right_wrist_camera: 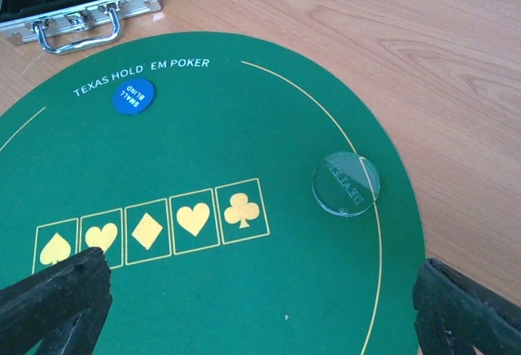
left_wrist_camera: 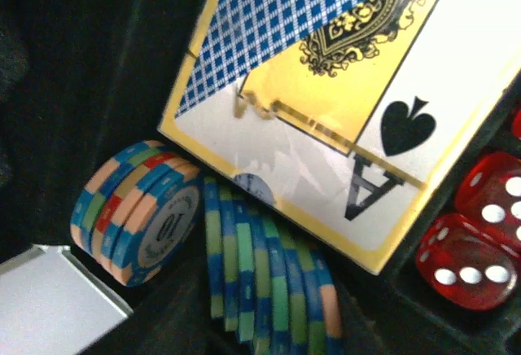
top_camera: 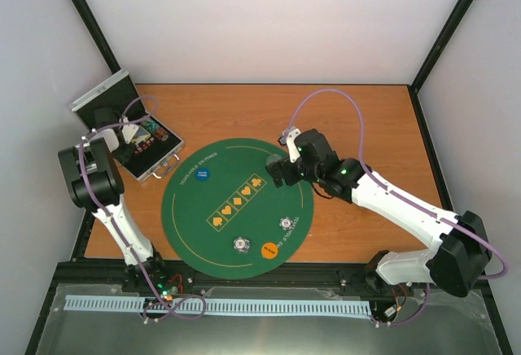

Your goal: Distribute texas hold em gaming equipment

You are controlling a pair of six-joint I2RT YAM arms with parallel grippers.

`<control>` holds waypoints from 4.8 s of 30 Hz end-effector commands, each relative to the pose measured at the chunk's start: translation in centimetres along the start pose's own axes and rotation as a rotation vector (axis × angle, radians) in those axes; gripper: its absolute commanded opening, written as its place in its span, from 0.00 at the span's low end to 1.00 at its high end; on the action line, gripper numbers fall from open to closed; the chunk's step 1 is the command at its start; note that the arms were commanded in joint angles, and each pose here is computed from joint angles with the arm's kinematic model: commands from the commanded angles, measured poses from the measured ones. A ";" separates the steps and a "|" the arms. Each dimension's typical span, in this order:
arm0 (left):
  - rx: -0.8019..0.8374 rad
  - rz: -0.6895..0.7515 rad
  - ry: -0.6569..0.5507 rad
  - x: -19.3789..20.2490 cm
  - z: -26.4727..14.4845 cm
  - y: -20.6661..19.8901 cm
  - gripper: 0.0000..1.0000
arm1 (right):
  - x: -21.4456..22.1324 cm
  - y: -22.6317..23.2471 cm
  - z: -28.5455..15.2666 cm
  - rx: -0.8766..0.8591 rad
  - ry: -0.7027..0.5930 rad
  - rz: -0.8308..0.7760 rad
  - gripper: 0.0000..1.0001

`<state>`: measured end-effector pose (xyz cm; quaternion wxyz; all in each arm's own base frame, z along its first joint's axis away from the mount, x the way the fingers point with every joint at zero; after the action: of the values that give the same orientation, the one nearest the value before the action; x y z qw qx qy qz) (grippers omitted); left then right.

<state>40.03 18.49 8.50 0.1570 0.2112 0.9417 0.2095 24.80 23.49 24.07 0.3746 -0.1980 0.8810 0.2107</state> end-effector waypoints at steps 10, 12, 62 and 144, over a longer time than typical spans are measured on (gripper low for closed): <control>0.133 -0.056 -0.082 -1.8 -1.8 0.0 0.01 | -0.3 -0.1 -1.1 0.011 -0.031 -0.006 1.00; 0.088 -0.089 -0.104 -2.3 -3.7 1.3 0.01 | -0.6 0.0 -1.3 0.005 -0.038 -0.011 1.00; 1.067 0.015 -0.244 -11.0 -13.9 -24.2 0.01 | -3.4 6.9 4.3 -0.185 0.075 -0.333 1.00; 0.402 0.655 -0.424 -9.2 -12.2 -31.9 0.99 | -1.8 3.5 -0.1 -0.148 0.043 -0.307 1.00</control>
<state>32.33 -16.98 7.96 0.2439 0.5588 0.7914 -0.0443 24.14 27.10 25.36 0.3490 -0.3623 0.8385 0.2092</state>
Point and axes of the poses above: each gripper's point midway between its finger pads, its own z axis out along the fingers, its own y axis along the line the jaws close on, x = y × z, the point moved 6 cm from there along -z, back along the fingers, and after that the axes turned 9 degrees about z, right-handed, at the moved point
